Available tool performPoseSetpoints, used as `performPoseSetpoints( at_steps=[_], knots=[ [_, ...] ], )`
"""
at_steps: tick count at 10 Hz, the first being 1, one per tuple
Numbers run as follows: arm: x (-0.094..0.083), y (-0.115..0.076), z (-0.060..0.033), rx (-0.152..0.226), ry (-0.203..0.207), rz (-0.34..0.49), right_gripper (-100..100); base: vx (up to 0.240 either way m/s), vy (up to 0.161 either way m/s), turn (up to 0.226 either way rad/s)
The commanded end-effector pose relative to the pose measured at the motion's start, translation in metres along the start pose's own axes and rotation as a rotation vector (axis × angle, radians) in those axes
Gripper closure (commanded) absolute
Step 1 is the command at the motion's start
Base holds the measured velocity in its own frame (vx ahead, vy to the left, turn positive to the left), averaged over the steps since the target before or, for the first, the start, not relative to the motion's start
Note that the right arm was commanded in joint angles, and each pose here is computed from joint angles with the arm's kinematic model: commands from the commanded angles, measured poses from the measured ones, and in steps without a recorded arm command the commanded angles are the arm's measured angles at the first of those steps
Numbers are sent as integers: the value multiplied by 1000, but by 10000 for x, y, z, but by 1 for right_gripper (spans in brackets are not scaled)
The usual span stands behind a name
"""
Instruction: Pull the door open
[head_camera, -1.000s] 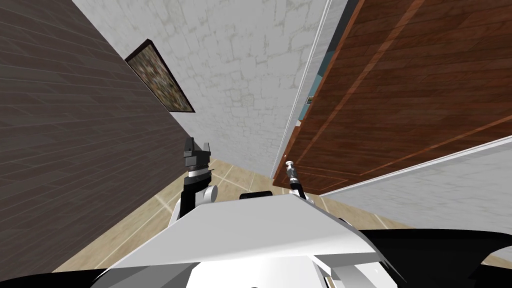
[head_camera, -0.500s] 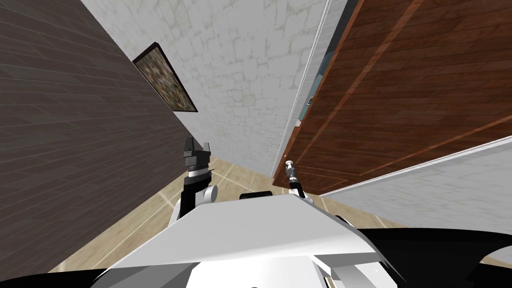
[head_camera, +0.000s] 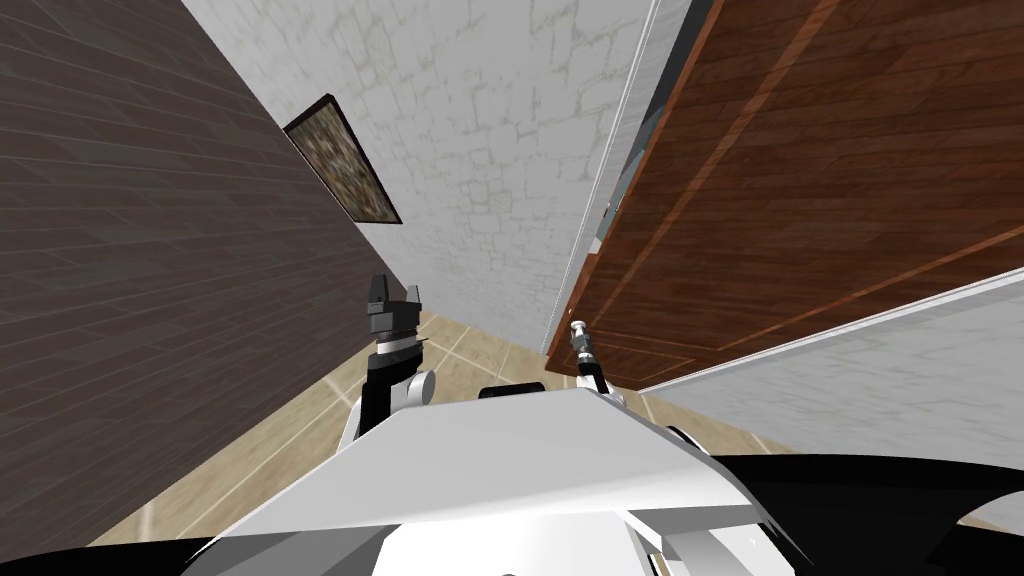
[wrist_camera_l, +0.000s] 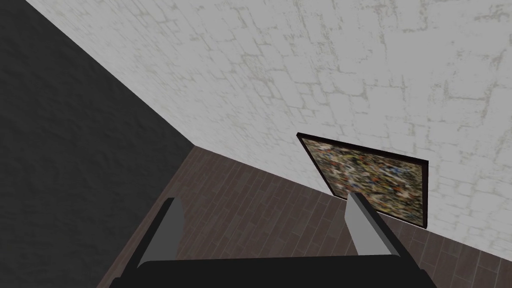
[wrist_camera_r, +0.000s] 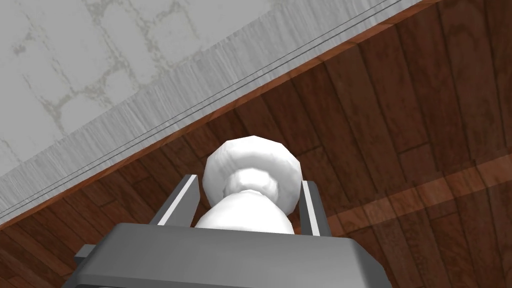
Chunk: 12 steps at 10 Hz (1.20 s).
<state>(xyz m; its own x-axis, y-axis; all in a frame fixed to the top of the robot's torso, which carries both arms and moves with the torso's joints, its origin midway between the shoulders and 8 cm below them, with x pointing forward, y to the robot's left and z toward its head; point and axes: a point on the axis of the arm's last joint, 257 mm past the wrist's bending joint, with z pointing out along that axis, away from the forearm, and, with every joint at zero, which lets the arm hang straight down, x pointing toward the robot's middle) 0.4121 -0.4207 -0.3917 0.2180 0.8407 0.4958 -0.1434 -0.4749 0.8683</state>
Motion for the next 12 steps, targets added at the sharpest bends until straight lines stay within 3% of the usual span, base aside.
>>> performPoseSetpoints(
  at_steps=[1, 12],
  knots=[
    [-37, -36, -27, 9, -11, 29, 100, -32, -4, 21],
    [0, -46, 99, 1, -21, 334, 100, -41, -9, 31]
  ],
)
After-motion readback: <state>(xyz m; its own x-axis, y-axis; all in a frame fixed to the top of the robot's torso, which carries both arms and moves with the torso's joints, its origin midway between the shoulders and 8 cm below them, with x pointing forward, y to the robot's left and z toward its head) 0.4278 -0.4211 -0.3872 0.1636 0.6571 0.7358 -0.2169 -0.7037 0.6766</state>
